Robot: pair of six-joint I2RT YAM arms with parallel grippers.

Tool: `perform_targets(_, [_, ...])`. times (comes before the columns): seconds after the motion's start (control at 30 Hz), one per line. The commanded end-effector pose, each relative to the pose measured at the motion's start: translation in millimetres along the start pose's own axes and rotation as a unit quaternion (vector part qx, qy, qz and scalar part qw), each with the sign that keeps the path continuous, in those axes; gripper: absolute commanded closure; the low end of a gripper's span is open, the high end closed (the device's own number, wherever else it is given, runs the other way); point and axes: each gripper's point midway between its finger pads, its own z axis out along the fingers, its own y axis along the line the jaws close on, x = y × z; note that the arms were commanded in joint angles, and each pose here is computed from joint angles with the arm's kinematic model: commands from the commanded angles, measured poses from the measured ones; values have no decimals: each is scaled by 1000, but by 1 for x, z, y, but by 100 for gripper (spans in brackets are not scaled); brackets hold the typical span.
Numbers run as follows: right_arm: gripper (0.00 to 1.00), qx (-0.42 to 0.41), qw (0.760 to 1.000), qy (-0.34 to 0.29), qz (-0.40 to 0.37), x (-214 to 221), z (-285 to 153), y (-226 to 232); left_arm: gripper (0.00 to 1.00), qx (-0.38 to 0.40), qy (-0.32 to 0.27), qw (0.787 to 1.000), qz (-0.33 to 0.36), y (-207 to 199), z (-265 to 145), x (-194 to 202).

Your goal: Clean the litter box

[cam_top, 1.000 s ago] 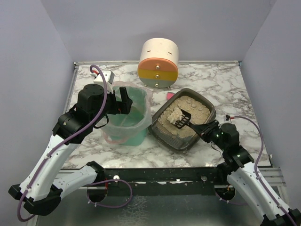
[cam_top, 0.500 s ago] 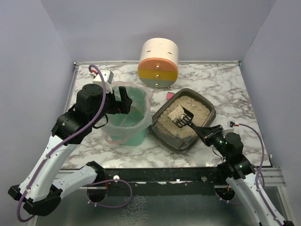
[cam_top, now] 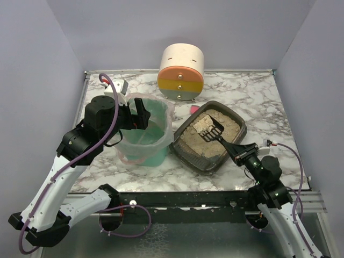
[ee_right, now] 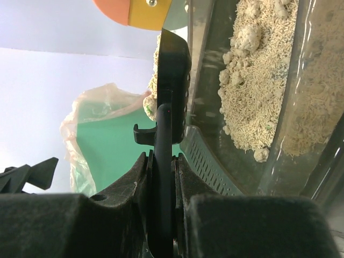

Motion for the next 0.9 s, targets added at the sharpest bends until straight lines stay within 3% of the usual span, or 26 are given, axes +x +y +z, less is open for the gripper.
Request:
perform_targets(0.0, [100,-61,998,-27,-5,-11,-3,32,1,12,-10,1000,3,-2,-10,-6])
perform_targets(0.17, [99,-78,996,-50,-14,-21,-6,45,1,11,-14,1000,3,-2,-12,-7])
perform_targets(0.27, [100,-124,992,-27,1,-12,-6,58,1,11,-11,1000,3,-1,-11,-5])
perform_targets(0.37, [100,-86,994,-70,-9,-30,-9,55,1,14,-12,1000,2,-2,-12,-5])
perform_targets(0.5, [99,-155,987,-35,-1,-17,-12,78,1,13,-12,1000,2,-2,-12,-5])
perform_targets(0.6, [99,-99,992,-79,-11,-35,-15,69,1,15,-13,1000,0,-2,-12,-4])
perform_targets(0.7, [99,-149,988,-40,-6,-20,-16,83,1,14,-11,1000,3,-2,-10,-2])
perform_targets(0.8, [100,-94,991,-96,-10,-42,-20,73,1,17,-12,1000,1,-3,-10,-3])
perform_targets(0.87, [99,-142,988,-59,2,-28,-17,85,1,18,-12,1000,1,-3,-10,-3])
